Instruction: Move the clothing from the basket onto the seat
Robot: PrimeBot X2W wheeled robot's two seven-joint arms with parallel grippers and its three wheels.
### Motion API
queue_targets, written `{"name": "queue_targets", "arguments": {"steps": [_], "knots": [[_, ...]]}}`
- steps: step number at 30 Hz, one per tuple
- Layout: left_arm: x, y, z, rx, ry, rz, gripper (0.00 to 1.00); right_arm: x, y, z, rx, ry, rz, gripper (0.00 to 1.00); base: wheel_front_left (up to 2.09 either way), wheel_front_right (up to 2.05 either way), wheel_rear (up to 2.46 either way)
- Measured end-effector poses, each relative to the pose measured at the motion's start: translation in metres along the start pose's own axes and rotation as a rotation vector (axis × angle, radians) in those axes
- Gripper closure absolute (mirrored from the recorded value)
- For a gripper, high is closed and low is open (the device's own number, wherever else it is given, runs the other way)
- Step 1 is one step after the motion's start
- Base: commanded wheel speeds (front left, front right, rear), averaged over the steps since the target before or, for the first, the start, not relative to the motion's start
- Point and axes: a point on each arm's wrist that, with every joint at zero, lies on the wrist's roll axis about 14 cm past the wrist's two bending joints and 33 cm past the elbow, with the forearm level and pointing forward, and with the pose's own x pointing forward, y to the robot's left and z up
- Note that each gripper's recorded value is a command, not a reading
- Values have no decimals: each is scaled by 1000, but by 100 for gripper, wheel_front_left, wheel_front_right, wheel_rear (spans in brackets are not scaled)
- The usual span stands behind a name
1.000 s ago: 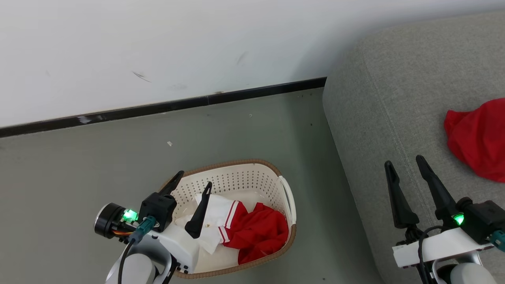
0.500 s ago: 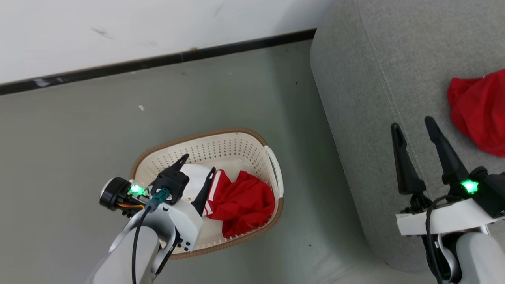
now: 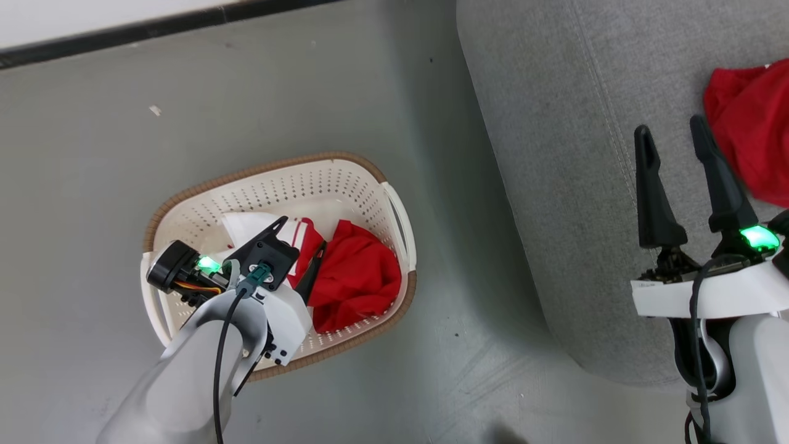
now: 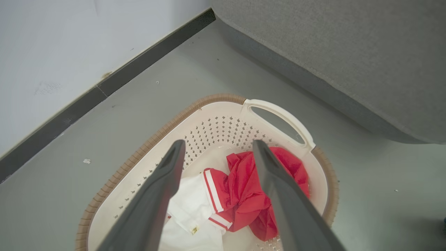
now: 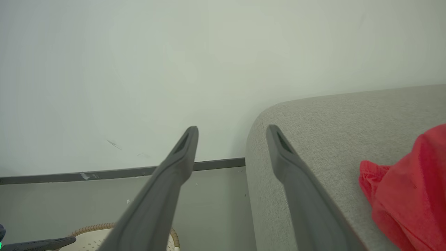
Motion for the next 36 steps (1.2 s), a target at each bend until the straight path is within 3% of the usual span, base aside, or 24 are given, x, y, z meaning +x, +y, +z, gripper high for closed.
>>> {"name": "queue_targets", "arguments": {"steps": [16,36], "knots": [[42,-32,-80,151,165,-217,0,27,-15,-27,-13,33,-31,0,0,0,0],[70,-48,-153,263,296,-373,0,46,-28,-52,-37,69,-52,0,0,0,0]]}}
